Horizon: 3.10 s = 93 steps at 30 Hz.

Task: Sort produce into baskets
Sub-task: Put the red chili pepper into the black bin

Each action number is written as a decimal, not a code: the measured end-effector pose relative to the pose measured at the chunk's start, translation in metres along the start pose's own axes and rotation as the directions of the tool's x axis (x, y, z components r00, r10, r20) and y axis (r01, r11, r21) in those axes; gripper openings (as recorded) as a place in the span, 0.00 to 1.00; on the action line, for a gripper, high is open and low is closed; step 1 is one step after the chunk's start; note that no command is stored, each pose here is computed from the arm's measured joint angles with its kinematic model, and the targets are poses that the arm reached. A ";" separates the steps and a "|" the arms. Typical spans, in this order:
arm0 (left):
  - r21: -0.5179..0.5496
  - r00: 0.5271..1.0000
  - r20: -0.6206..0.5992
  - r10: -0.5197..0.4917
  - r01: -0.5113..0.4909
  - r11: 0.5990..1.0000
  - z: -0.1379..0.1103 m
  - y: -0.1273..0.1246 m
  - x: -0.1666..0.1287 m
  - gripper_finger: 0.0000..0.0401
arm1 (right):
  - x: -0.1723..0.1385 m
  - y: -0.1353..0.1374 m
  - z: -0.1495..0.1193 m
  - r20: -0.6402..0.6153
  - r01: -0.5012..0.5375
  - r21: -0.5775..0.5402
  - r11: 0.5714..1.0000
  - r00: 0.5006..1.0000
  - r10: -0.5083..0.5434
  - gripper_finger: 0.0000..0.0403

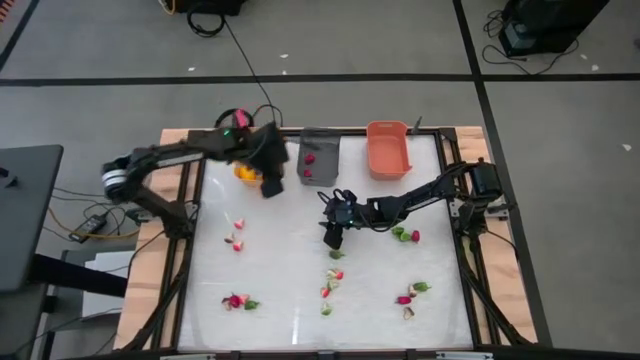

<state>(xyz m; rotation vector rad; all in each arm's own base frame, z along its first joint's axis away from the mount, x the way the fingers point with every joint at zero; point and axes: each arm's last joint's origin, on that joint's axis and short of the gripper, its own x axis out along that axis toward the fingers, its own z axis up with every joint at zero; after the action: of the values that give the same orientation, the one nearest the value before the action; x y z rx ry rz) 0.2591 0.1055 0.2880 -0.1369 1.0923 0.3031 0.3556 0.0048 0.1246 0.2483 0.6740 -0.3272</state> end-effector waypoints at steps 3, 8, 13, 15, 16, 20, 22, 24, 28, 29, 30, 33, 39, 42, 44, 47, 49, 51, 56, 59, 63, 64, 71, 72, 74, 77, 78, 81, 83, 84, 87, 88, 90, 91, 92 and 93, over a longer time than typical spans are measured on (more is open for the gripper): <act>-0.027 1.000 0.013 -0.027 0.027 0.999 -0.029 -0.023 -0.013 0.38 | 0.000 0.001 0.002 0.019 -0.007 0.006 1.000 1.000 0.007 0.47; -0.058 0.996 -0.013 -0.086 0.085 0.995 -0.077 -0.056 -0.020 0.38 | -0.001 0.004 0.008 0.084 -0.045 0.060 0.997 0.996 0.040 0.47; -0.143 0.994 -0.053 -0.094 0.086 0.986 -0.110 -0.078 -0.013 0.38 | -0.001 0.006 0.010 0.103 -0.055 0.050 0.997 0.993 0.049 0.47; -0.179 0.992 -0.081 -0.099 0.084 0.980 -0.119 -0.084 -0.008 0.38 | -0.001 0.006 0.011 0.111 -0.052 0.043 0.998 0.993 0.047 0.47; -0.190 0.991 -0.092 -0.102 0.083 0.978 -0.122 -0.087 -0.006 0.38 | -0.001 0.006 0.011 0.114 -0.045 0.036 0.998 0.993 0.041 0.47; -0.173 0.985 -0.136 -0.105 0.081 0.982 -0.135 -0.095 0.001 0.38 | -0.001 0.003 0.013 0.137 -0.016 -0.003 1.000 0.990 0.017 0.47; -0.135 0.983 -0.157 -0.093 0.072 0.988 -0.141 -0.095 0.006 0.38 | 0.000 0.002 0.013 0.135 -0.011 -0.025 1.000 0.991 0.014 0.47; -0.124 0.983 -0.168 -0.076 0.055 0.991 -0.145 -0.094 0.010 0.38 | 0.000 0.001 0.014 0.136 -0.009 -0.032 0.999 0.991 0.014 0.47; -0.200 0.979 -0.195 -0.066 0.027 0.980 -0.154 -0.093 0.018 0.38 | 0.000 0.001 0.014 0.140 -0.010 -0.033 0.999 0.990 0.015 0.47; -0.202 0.978 -0.196 -0.066 0.026 0.979 -0.155 -0.093 0.019 0.38 | 0.000 0.002 0.014 0.144 -0.012 -0.032 0.999 0.989 0.016 0.47; -0.205 0.978 -0.197 -0.065 0.024 0.978 -0.155 -0.093 0.020 0.38 | 0.000 0.002 0.015 0.145 -0.012 -0.032 0.999 0.989 0.017 0.47; -0.197 0.978 -0.200 -0.064 0.024 0.980 -0.156 -0.093 0.021 0.38 | 0.000 0.002 0.014 0.142 -0.012 -0.032 0.999 0.990 0.016 0.47; -0.172 0.980 -0.180 -0.088 0.057 0.983 -0.155 -0.097 0.020 0.38 | 0.000 0.002 0.014 0.140 -0.019 -0.033 0.999 0.990 0.024 0.47; -0.176 0.988 -0.153 -0.037 0.010 0.984 -0.154 -0.096 0.020 0.38 | 0.000 0.002 0.014 0.139 -0.019 -0.033 0.999 0.990 0.024 0.47; -0.152 0.989 -0.145 -0.020 -0.002 0.988 -0.154 -0.096 0.020 0.38 | 0.000 0.002 0.014 0.140 -0.020 -0.033 0.999 0.990 0.024 0.47; -0.120 0.991 -0.130 -0.032 0.016 0.993 -0.152 -0.097 0.020 0.38 | 0.000 0.002 0.014 0.139 -0.020 -0.033 0.999 0.990 0.024 0.47; -0.096 0.995 -0.083 -0.060 0.052 0.994 -0.148 -0.100 0.020 0.38 | 0.000 0.002 0.014 0.139 -0.021 -0.033 0.999 0.990 0.025 0.47; -0.056 0.995 -0.032 -0.099 0.097 0.994 -0.142 -0.105 0.019 0.38 | 0.000 0.002 0.014 0.139 -0.022 -0.033 0.999 0.990 0.026 0.47; 0.079 0.993 0.039 -0.108 0.105 0.991 -0.123 -0.118 0.009 0.37 | 0.000 0.002 0.014 0.139 -0.022 -0.031 0.999 0.990 0.026 0.47; 0.150 0.987 0.034 -0.154 0.148 0.978 -0.117 -0.127 0.005 0.35 | 0.000 0.002 0.014 0.139 -0.022 -0.031 0.999 0.990 0.026 0.47; 0.178 0.962 -0.041 -0.269 0.272 0.946 -0.124 -0.140 0.000 0.34 | 0.000 0.002 0.014 0.134 -0.035 -0.029 0.999 0.990 0.038 0.47; 0.176 0.954 -0.064 -0.295 0.301 0.937 -0.127 -0.144 -0.001 0.34 | 0.000 0.002 0.014 0.129 -0.050 -0.012 0.999 0.990 0.052 0.47; 0.147 0.914 -0.065 -0.401 0.406 0.902 -0.155 -0.187 -0.020 0.34 | -0.002 0.012 0.009 0.075 -0.184 -0.001 0.983 0.980 0.183 0.47; 0.148 0.913 -0.061 -0.403 0.408 0.901 -0.160 -0.193 -0.023 0.34 | -0.002 0.014 0.009 0.074 -0.186 -0.021 0.982 0.980 0.187 0.47; 0.141 0.912 -0.051 -0.408 0.411 0.901 -0.169 -0.203 -0.026 0.34 | -0.003 0.017 0.008 0.074 -0.188 -0.046 0.981 0.979 0.191 0.47; 0.110 0.913 -0.089 -0.398 0.406 0.907 -0.183 -0.214 -0.026 0.34 | -0.004 0.020 0.006 0.070 -0.193 -0.071 0.979 0.978 0.198 0.47; 0.085 0.914 -0.104 -0.392 0.401 0.912 -0.187 -0.218 -0.025 0.34 | -0.004 0.021 0.006 0.070 -0.195 -0.083 0.977 0.977 0.201 0.47; -0.012 0.918 -0.146 -0.368 0.370 0.929 -0.196 -0.227 -0.018 0.34 | -0.005 0.021 0.006 0.072 -0.193 -0.103 0.976 0.977 0.201 0.47; -0.039 0.909 -0.179 -0.376 0.375 0.926 -0.199 -0.234 -0.013 0.34 | -0.005 0.022 0.006 0.077 -0.194 -0.102 0.976 0.976 0.202 0.47; -0.042 0.901 -0.193 -0.390 0.389 0.920 -0.199 -0.237 -0.011 0.34 | -0.005 0.022 0.007 0.079 -0.194 -0.102 0.976 0.976 0.203 0.47; -0.030 0.885 -0.222 -0.410 0.414 0.910 -0.202 -0.244 -0.006 0.34 | -0.005 0.022 0.008 0.090 -0.197 -0.101 0.975 0.974 0.206 0.47; -0.030 0.884 -0.222 -0.411 0.416 0.909 -0.202 -0.246 -0.004 0.34 | -0.005 0.022 0.008 0.097 -0.199 -0.101 0.975 0.973 0.209 0.47; -0.027 0.887 -0.228 -0.403 0.408 0.913 -0.203 -0.248 0.000 0.34 | -0.005 0.023 0.011 0.120 -0.205 -0.101 0.973 0.969 0.217 0.47; -0.025 0.888 -0.232 -0.396 0.402 0.916 -0.203 -0.248 0.001 0.34 | -0.006 0.023 0.012 0.134 -0.209 -0.101 0.973 0.966 0.222 0.47; -0.025 0.890 -0.235 -0.392 0.397 0.917 -0.204 -0.249 0.002 0.34 | -0.006 0.024 0.013 0.148 -0.212 -0.106 0.971 0.963 0.227 0.47; -0.028 0.888 -0.239 -0.393 0.398 0.917 -0.204 -0.250 0.004 0.34 | -0.006 0.024 0.015 0.164 -0.215 -0.116 0.970 0.959 0.232 0.47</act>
<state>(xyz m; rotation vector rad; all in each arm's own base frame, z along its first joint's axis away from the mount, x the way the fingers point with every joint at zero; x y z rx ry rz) 0.1643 -0.1841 0.1819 -0.3805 1.2769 -0.0981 0.3684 0.0236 0.1427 0.1978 0.4799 -0.0974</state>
